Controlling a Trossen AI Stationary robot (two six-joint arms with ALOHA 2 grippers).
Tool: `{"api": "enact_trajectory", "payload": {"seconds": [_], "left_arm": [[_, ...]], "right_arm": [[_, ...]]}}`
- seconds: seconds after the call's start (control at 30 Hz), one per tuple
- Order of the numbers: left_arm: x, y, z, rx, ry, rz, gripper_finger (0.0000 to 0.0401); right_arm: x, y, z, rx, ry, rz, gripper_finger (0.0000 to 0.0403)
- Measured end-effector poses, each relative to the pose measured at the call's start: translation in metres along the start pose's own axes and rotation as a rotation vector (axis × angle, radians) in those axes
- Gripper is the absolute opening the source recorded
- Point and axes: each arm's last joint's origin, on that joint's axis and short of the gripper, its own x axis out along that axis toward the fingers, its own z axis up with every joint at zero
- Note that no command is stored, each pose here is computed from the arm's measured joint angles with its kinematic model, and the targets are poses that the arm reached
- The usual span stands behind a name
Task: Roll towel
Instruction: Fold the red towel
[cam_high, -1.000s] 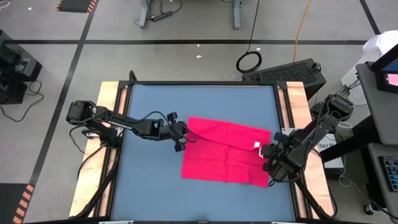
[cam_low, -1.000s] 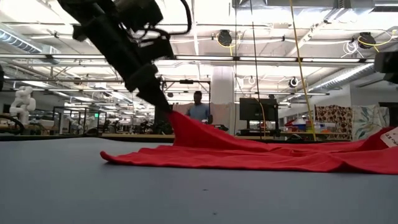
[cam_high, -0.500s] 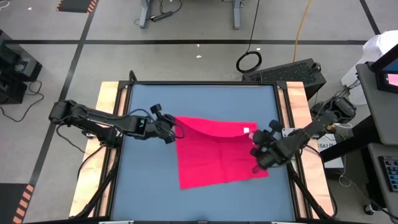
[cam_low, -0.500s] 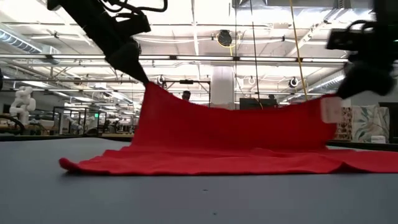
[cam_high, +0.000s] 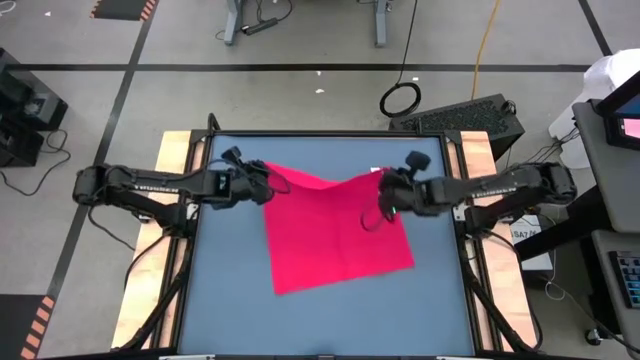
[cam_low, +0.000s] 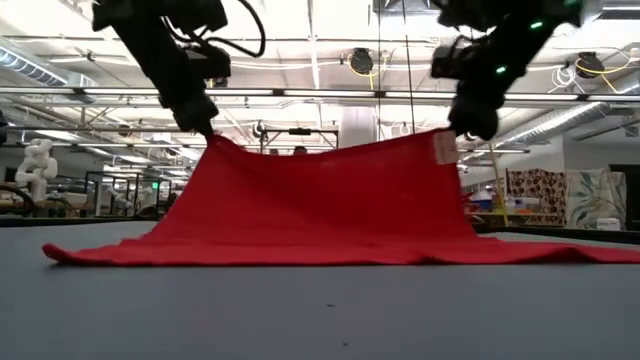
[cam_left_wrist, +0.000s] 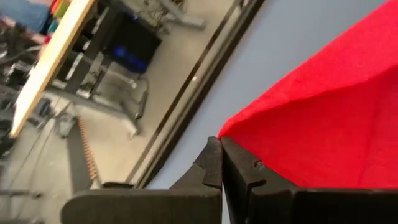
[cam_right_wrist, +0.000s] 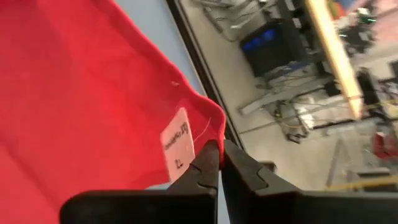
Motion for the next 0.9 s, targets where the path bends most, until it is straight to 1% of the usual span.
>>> {"api": "enact_trajectory", "payload": {"seconds": [0.13, 0.2, 0.3, 0.4, 0.5, 0.57, 0.67, 0.77, 0.9], "left_arm": [[0.013, 0.016, 0.000, 0.033, 0.042, 0.050, 0.0000], [0.018, 0.021, -0.001, 0.052, 0.059, 0.056, 0.0000], [0.022, 0.025, -0.002, 0.070, 0.076, 0.030, 0.0000], [0.021, 0.024, -0.002, 0.084, 0.070, 0.006, 0.0000], [0.014, 0.021, 0.000, 0.084, 0.038, -0.046, 0.0000], [0.007, 0.019, 0.003, 0.068, 0.005, -0.095, 0.0000], [-0.008, 0.015, 0.006, 0.040, -0.061, -0.198, 0.0000], [-0.022, 0.009, 0.006, 0.035, -0.110, -0.290, 0.0000], [-0.034, 0.002, 0.004, 0.073, -0.140, -0.336, 0.0000]], "right_arm": [[0.027, -0.022, 0.008, -0.023, -0.001, 0.081, 0.0000], [0.036, -0.034, 0.007, -0.019, -0.001, 0.108, 0.0000], [0.042, -0.047, 0.003, -0.001, 0.014, 0.155, 0.0000], [0.039, -0.053, -0.003, 0.016, 0.029, 0.208, 0.0000], [0.030, -0.058, -0.006, 0.058, 0.016, 0.251, 0.0000], [0.023, -0.061, -0.007, 0.093, -0.015, 0.309, 0.0000], [0.013, -0.061, -0.009, 0.130, -0.032, 0.371, 0.0000], [0.004, -0.059, -0.013, 0.138, -0.019, 0.432, 0.0000], [-0.002, -0.052, -0.015, 0.141, 0.003, 0.487, 0.0000]]}}
